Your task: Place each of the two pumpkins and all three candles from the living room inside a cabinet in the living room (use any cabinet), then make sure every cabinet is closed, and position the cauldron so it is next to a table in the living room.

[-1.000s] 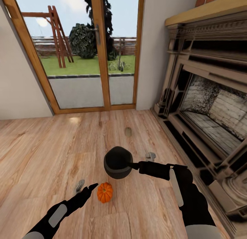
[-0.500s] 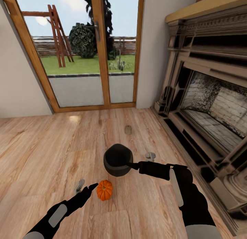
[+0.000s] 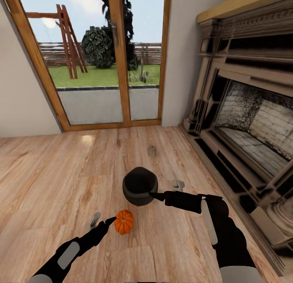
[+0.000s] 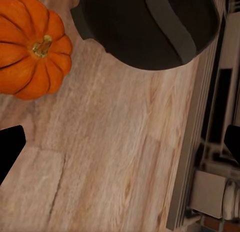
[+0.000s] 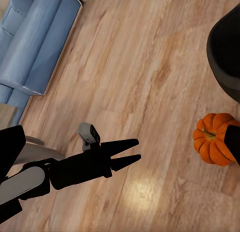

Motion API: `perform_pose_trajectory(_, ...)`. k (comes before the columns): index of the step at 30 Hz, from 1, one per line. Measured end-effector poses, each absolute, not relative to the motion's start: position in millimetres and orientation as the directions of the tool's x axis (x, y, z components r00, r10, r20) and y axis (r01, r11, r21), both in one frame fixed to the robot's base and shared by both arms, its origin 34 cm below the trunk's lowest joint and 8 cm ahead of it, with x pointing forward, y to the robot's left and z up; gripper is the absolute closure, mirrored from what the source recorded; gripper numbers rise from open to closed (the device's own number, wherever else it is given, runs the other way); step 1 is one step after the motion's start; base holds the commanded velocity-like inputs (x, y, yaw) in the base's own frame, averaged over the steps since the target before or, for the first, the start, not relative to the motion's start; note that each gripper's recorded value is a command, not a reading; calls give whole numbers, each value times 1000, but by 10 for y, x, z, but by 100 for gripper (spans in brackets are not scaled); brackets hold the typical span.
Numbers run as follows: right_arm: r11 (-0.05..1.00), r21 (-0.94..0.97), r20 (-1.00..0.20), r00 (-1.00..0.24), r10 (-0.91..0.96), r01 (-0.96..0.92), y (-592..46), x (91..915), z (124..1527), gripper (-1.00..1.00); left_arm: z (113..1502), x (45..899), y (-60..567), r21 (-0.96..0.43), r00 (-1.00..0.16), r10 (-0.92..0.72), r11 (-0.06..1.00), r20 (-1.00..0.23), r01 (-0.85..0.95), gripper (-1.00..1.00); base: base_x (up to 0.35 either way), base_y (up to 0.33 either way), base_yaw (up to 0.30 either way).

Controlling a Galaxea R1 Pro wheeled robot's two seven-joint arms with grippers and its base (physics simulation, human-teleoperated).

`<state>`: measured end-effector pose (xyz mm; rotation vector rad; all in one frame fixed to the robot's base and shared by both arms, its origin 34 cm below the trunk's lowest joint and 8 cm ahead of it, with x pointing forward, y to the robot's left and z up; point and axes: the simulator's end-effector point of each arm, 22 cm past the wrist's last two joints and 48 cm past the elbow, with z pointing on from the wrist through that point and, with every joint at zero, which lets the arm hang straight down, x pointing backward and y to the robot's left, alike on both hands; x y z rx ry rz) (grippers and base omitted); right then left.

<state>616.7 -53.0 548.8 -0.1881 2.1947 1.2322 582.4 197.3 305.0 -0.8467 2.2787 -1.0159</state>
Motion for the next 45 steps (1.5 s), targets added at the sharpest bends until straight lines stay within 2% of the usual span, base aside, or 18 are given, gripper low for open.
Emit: perform_pose_trajectory(45,557,762,-491,-855,165,-330,-528,6083,4727,-100,2328,5533,2096,-738,-685,-716,534,-135,-414,-100,13,0,0)
